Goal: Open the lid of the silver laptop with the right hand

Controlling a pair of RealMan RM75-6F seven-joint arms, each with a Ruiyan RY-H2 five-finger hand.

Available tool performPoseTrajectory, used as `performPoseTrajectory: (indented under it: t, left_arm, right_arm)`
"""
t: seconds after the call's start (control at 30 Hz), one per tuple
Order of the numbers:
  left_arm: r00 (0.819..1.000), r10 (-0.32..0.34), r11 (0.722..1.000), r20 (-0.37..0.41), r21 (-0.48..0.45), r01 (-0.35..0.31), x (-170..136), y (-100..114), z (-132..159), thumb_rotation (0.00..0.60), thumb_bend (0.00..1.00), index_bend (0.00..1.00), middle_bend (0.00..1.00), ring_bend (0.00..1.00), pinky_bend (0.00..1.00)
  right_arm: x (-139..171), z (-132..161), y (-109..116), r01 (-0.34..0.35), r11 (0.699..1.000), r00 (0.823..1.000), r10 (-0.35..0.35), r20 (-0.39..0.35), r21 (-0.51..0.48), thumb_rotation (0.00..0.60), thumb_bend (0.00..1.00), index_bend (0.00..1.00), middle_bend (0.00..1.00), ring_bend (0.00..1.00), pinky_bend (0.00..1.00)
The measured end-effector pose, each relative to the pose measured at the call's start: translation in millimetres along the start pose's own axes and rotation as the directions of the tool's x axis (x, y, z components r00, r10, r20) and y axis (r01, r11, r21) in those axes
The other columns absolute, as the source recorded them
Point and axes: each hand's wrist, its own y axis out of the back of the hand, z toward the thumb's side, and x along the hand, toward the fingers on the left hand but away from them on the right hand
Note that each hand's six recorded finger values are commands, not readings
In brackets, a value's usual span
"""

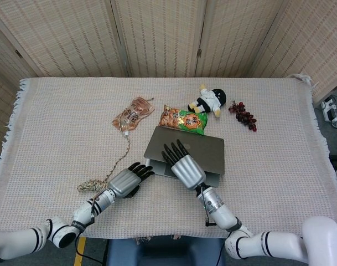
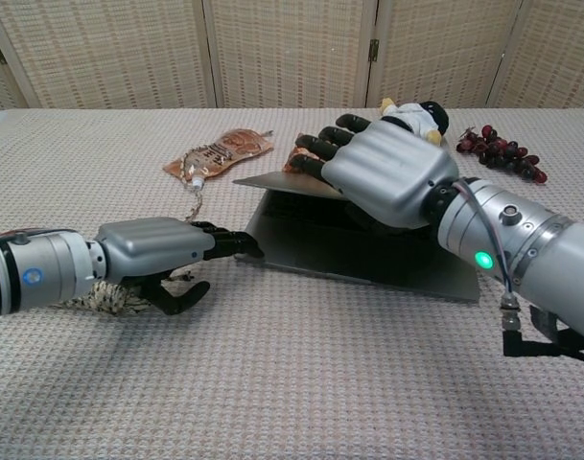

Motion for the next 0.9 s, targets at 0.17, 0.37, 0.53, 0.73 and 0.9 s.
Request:
performPoseTrajectory:
  t: [0.17, 0.37, 0.53, 0.73, 0.9]
  left_arm:
    - [0.999, -0.026, 1.000, -0.027, 0.009, 0.026, 7, -4, -1, 0.600, 0.75, 0.05, 0.04, 0.00, 0.00]
    - [0.999, -0.035, 0.999, -0.031, 0.019, 0.035, 8, -6, 2, 0.600, 0.75, 0.06, 0.04, 0.00, 0.00]
    - [0.999, -0.039, 0.999, -0.033, 0.023, 0.040, 9, -6, 4, 0.600, 0.75, 0.06, 0.04, 0.00, 0.00]
    - [0.998, -0.041, 0.999, -0.043, 0.020, 0.042, 9, -7, 2, 0.600, 0.75, 0.06, 0.04, 0.00, 0.00]
    - [0.998, -0.033, 0.999, -0.045, 0.018, 0.033, 8, -6, 1, 0.600, 0.75, 0.06, 0.04, 0.00, 0.00]
  right_arm:
    - [0, -1, -3, -0.007, 1.000, 1.000, 0.007, 0.006, 0.010, 0.600, 0.64, 0.00, 0.00, 0.00, 0.00]
    - [0, -1, -11, -0.031, 0.999, 0.999, 0.031, 0.007, 0.024, 0.600, 0.64, 0.00, 0.00, 0.00, 0.00]
    - [-2, -5, -14, -0.042, 0.999, 0.999, 0.041, 0.024, 0.031, 0.600, 0.64, 0.00, 0.00, 0.00, 0.00]
    - [-1, -16, -11, -0.034, 0.999, 0.998, 0.033, 0.053, 0.010, 0.600, 0.64, 0.00, 0.00, 0.00, 0.00]
    - [1, -38, -3, -0.012, 1.000, 0.995, 0.013, 0.100, -0.009, 0.600, 0.64, 0.00, 0.00, 0.00, 0.00]
